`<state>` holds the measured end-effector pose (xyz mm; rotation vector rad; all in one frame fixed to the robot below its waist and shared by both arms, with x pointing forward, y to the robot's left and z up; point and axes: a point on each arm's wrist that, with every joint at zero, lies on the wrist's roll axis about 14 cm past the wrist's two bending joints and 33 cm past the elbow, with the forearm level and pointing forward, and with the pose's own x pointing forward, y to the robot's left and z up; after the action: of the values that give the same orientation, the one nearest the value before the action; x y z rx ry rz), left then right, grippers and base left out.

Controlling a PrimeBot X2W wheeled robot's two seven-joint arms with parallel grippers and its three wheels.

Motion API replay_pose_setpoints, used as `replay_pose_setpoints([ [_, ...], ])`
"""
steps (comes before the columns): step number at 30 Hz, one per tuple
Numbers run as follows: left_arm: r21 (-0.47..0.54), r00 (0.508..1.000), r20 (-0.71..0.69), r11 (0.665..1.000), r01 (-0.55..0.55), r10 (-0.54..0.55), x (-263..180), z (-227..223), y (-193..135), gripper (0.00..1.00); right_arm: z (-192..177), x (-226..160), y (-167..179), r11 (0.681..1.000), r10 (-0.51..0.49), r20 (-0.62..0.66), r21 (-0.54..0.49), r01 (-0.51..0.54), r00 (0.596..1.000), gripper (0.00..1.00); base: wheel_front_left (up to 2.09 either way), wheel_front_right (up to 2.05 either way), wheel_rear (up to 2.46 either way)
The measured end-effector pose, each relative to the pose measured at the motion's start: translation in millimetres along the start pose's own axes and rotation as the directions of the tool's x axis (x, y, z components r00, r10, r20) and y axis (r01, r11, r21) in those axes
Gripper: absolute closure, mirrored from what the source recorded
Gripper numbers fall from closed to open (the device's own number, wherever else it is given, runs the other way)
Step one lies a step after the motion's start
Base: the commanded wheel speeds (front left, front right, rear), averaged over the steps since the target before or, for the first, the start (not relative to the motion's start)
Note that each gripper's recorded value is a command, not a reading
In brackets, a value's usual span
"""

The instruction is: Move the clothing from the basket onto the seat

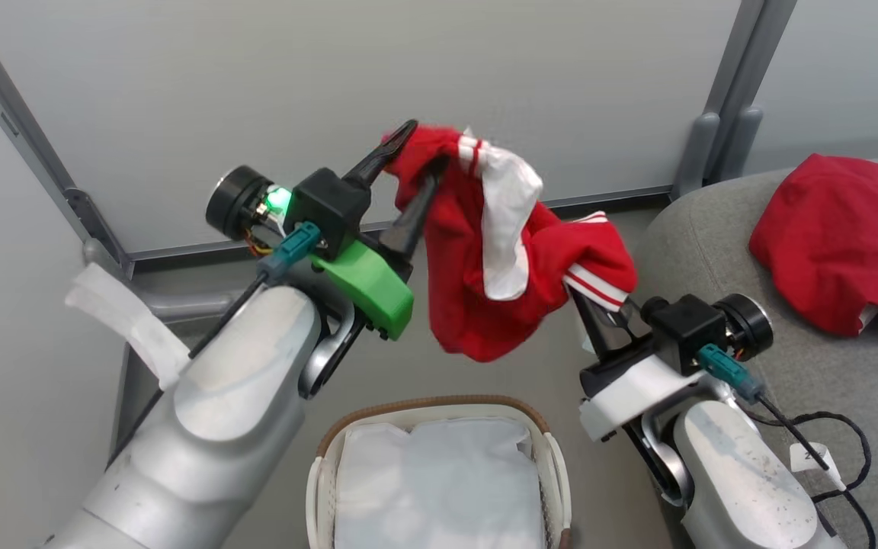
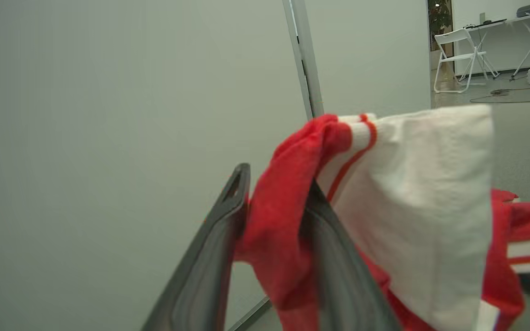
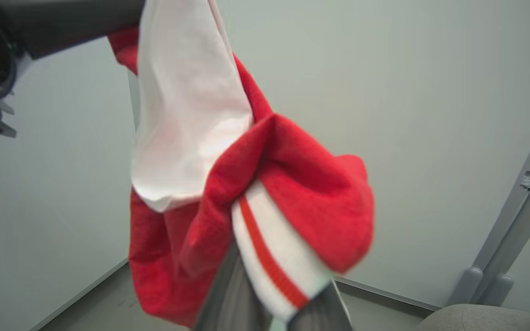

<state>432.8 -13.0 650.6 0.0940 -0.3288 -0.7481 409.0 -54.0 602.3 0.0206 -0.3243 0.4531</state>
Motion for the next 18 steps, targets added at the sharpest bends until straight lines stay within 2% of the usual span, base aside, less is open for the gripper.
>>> replay_pose_setpoints([
  [9,-0.16,0.985,-0.17,0.985,-0.071,0.043,-38.6,-75.3,-20.7,0.0,6.4,-5.7,-27.0,0.996,-0.082,0.02,-0.026,0.083,0.996,1.0,0.0,0.0,0.0],
  [15,-0.232,0.973,-0.223,0.966,-0.112,0.059,-55.5,-99.1,-36.4,0.0,6.1,-11.5,-36.7,0.993,-0.114,0.018,-0.039,0.114,0.993,1.0,0.0,0.0,0.0],
  [18,-0.276,0.976,-0.201,0.952,-0.133,0.078,-57.0,-95.9,-41.9,0.0,7.0,-13.9,-40.9,0.991,-0.128,0.021,-0.044,0.129,0.992,1.0,0.0,0.0,0.0],
])
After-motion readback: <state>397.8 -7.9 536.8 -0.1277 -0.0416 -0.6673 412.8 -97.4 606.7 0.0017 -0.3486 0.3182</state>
